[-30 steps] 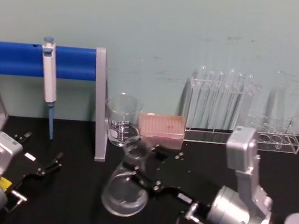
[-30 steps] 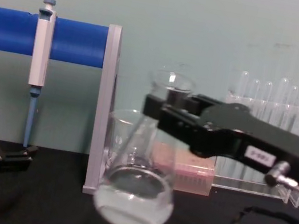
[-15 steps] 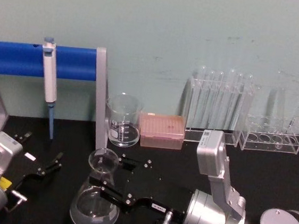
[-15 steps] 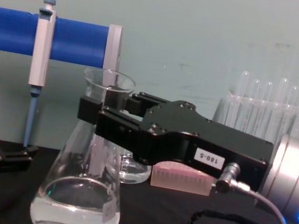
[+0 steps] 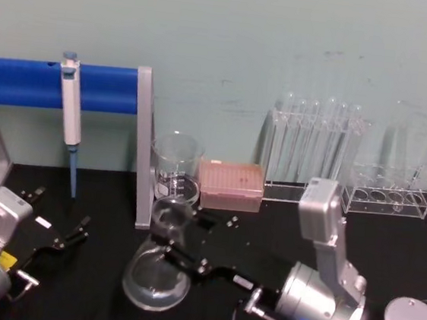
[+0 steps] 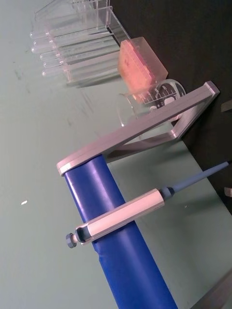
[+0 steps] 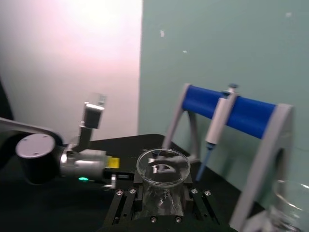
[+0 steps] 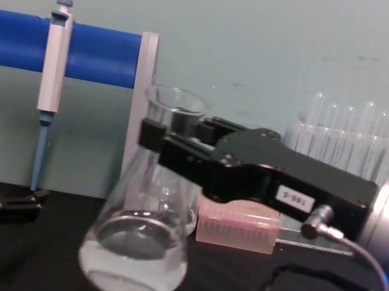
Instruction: Grasp the erlenmeyer flask with one hand, shake it three times, then place it back.
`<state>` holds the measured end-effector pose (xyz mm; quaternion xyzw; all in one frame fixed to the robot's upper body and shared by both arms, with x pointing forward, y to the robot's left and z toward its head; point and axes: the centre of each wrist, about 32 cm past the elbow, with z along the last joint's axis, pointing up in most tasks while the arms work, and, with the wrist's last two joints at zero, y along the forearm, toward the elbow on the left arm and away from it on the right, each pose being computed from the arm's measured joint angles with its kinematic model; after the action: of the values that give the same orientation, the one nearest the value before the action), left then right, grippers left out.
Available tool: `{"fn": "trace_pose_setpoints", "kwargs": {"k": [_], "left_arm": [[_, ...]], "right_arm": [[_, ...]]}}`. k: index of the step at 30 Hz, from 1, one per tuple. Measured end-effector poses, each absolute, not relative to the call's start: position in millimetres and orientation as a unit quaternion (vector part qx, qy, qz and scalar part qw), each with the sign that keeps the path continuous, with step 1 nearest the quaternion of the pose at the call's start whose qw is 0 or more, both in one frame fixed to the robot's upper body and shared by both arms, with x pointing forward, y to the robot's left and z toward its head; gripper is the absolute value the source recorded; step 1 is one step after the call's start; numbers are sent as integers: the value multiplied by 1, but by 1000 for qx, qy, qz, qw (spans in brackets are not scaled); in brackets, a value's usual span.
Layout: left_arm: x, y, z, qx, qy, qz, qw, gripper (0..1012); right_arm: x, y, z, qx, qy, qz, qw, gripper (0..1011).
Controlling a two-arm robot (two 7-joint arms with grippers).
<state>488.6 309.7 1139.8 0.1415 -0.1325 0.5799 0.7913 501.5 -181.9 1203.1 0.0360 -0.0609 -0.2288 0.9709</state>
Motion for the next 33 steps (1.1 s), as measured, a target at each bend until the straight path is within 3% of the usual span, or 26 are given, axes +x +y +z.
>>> {"fn": "trace_pose_setpoints", "kwargs": {"k": [23, 33], "left_arm": [[489, 310, 1140, 141, -132, 580, 791, 1001], [489, 310, 1140, 142, -132, 580, 791, 1001]], "right_arm": [[480, -256, 1209, 27, -88, -422, 902, 449], [469, -279, 1210, 21, -92, -473, 876, 449]]}}
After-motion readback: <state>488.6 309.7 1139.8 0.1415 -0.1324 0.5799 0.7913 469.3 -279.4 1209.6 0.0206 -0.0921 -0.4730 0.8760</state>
